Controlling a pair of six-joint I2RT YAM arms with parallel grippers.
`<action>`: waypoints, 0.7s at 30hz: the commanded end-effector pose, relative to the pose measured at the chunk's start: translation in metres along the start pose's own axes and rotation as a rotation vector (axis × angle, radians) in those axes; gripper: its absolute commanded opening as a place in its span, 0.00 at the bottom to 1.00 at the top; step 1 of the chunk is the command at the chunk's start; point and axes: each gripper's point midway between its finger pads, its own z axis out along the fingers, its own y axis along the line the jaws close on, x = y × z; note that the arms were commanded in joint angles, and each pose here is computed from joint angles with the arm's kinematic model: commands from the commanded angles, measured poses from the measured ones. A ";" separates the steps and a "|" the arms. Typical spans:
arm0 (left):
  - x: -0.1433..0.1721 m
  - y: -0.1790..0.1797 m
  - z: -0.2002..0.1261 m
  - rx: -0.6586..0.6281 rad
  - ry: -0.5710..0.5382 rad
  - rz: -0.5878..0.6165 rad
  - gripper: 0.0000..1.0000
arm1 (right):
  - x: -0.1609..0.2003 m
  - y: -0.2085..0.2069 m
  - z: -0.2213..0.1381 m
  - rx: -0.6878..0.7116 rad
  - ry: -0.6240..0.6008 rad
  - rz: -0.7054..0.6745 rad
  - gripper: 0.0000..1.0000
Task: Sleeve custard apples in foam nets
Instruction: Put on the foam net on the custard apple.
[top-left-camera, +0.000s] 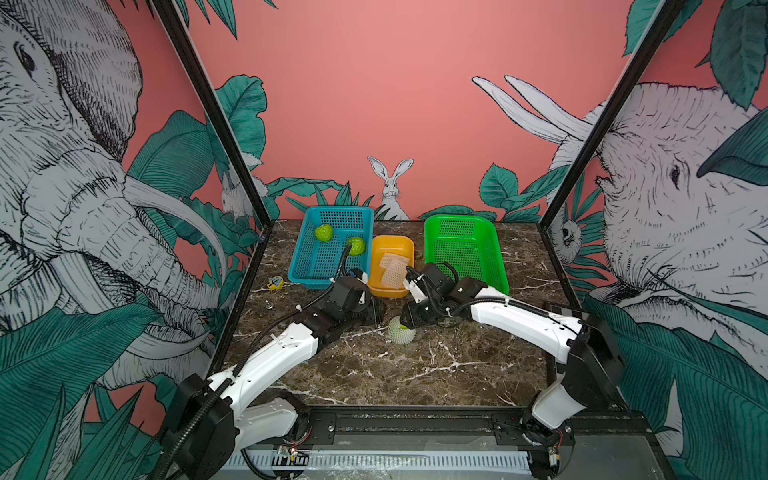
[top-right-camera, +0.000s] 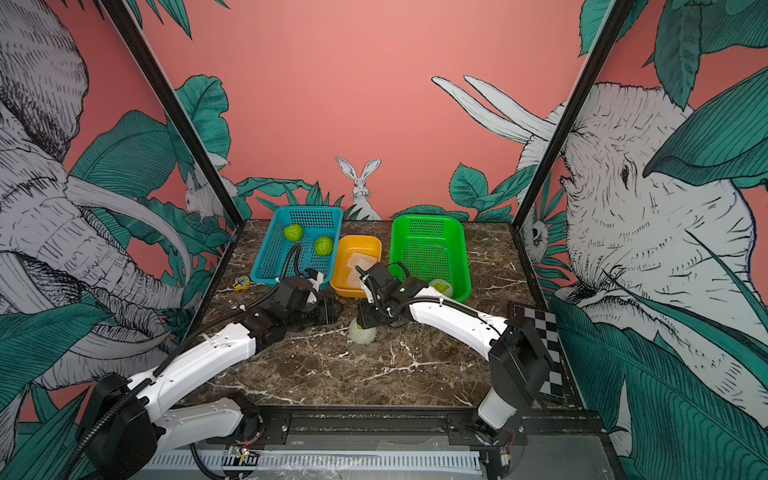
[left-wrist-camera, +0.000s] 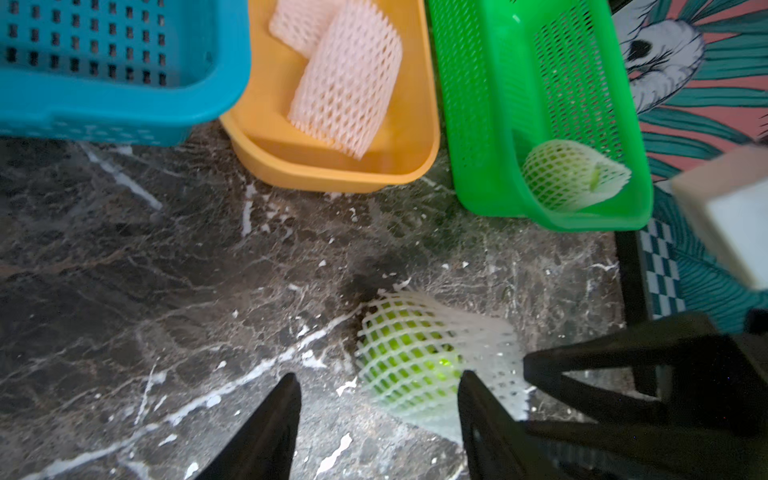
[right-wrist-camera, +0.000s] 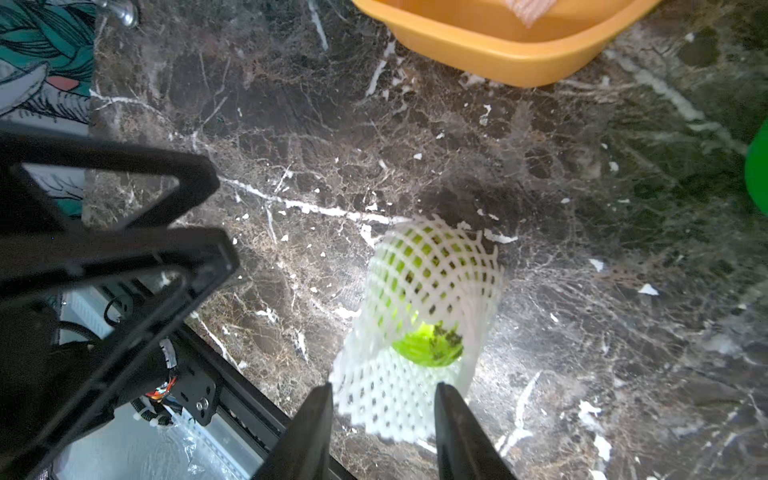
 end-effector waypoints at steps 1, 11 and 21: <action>-0.009 -0.012 -0.011 0.033 -0.014 0.018 0.70 | 0.004 0.000 -0.018 -0.025 -0.021 0.025 0.43; 0.025 -0.033 -0.012 0.013 0.124 0.179 0.69 | 0.004 -0.012 -0.024 -0.027 -0.062 0.016 0.45; 0.013 0.004 -0.031 -0.122 0.002 0.121 0.73 | -0.033 0.003 -0.010 -0.050 -0.130 0.009 0.53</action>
